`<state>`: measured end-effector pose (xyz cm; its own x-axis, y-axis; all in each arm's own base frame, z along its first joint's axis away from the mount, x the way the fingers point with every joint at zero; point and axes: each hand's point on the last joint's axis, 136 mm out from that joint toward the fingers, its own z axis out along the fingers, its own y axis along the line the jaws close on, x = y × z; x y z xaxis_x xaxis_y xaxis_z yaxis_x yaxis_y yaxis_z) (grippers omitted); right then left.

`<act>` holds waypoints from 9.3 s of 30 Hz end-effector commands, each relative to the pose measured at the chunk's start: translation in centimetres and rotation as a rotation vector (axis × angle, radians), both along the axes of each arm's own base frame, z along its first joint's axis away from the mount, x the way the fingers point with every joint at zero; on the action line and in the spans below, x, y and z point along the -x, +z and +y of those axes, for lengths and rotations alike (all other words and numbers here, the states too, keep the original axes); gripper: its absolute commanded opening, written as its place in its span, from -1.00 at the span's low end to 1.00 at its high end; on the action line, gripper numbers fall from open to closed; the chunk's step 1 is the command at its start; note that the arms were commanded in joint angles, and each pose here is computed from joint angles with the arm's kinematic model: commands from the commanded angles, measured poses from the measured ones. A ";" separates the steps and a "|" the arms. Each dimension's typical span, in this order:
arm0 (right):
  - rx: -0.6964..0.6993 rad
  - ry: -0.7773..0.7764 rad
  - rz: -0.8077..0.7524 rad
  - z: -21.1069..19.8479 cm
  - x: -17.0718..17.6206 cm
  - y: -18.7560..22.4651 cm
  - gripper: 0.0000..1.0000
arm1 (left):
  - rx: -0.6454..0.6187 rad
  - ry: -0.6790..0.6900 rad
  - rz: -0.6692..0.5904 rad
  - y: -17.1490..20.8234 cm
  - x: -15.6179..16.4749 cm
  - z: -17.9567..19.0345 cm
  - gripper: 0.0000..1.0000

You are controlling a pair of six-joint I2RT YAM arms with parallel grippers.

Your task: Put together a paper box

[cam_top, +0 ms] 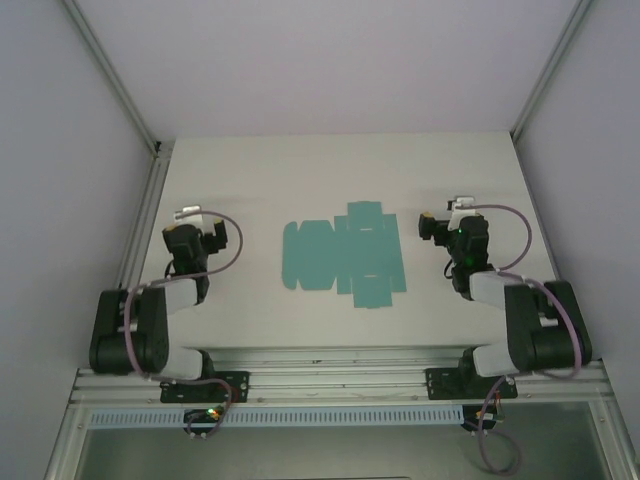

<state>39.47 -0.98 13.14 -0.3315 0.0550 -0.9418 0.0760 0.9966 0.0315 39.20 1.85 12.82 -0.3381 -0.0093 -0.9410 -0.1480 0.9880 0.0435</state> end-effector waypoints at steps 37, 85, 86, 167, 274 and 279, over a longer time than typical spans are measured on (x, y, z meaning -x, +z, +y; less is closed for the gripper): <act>-0.489 0.034 1.045 13.6 8.2 -15.1 -0.52 | 0.890 -0.578 0.886 -7.4 6.6 -24.8 1.00; -0.664 0.309 0.505 11.4 6.3 1.8 0.38 | 0.791 -0.950 0.344 11.9 8.7 -25.7 -1.00; -0.691 0.340 0.466 11.2 6.5 3.1 0.47 | 0.816 -0.987 0.303 13.5 9.4 -25.7 -1.00; 0.644 1.146 0.153 24.0 8.8 12.0 -1.00 | 0.614 -0.988 0.313 4.7 11.1 -23.4 1.00; 1.087 0.860 0.003 30.0 3.8 2.7 -1.00 | 0.861 -0.813 0.697 2.0 8.9 -28.8 -0.10; 1.058 0.856 0.006 30.0 3.9 2.7 -1.00 | 0.961 -0.834 0.648 3.0 8.3 -29.9 -0.07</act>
